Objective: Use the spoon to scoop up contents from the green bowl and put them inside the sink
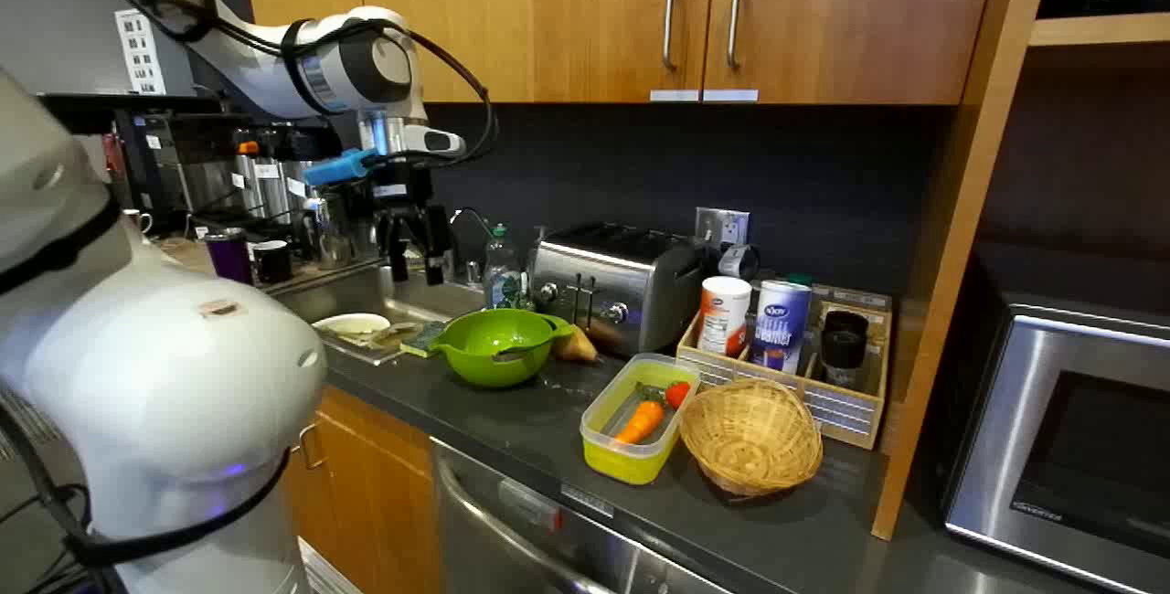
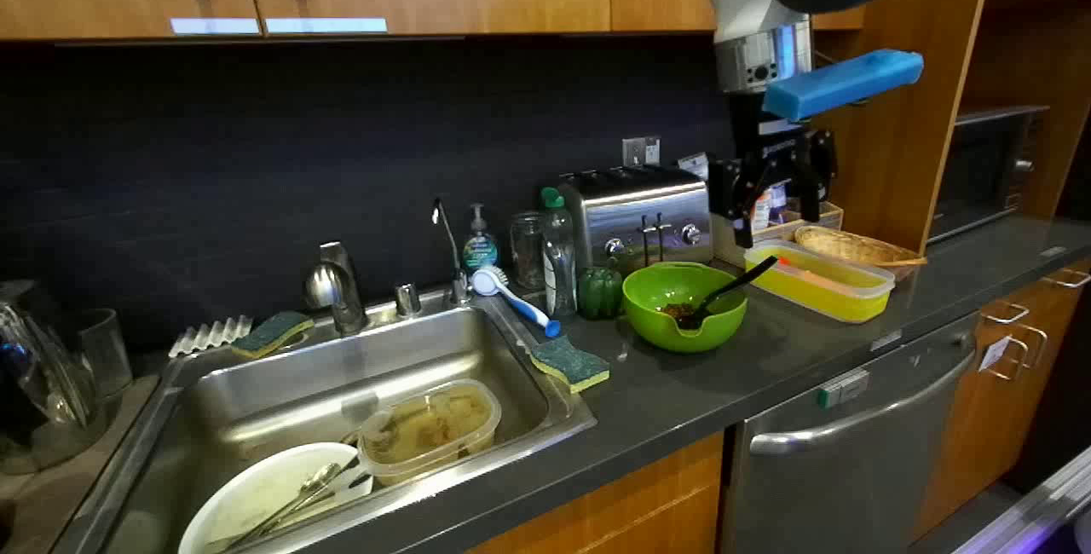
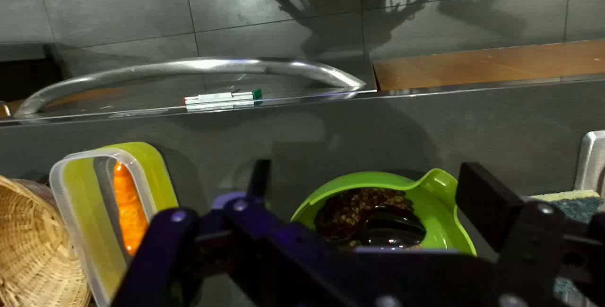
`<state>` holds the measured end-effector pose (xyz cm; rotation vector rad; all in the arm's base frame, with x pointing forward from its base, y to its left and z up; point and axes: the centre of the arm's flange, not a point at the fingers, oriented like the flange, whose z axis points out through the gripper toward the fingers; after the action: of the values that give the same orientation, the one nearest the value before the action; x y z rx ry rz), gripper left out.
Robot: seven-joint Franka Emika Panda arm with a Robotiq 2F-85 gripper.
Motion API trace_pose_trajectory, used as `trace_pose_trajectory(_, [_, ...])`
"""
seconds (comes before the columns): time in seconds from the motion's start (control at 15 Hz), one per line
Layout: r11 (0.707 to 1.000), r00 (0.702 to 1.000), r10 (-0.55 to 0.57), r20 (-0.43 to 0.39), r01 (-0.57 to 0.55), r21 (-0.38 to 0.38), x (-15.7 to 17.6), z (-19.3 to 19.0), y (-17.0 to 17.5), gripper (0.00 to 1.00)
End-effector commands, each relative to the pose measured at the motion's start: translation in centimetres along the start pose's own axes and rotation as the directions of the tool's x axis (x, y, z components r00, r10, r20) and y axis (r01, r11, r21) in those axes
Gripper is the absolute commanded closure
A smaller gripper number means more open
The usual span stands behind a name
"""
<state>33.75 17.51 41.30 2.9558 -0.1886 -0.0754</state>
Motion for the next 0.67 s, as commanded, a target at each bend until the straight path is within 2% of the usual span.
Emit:
trace_pose_trajectory(0.0, [1.0, 1.0, 0.0, 0.0, 0.0, 0.0, 0.0, 0.0, 0.0, 0.0])
trace_pose_trajectory(0.6, [1.0, 1.0, -0.011, -0.01, 0.011, -0.006, -0.21, -0.43, 0.15, 0.0])
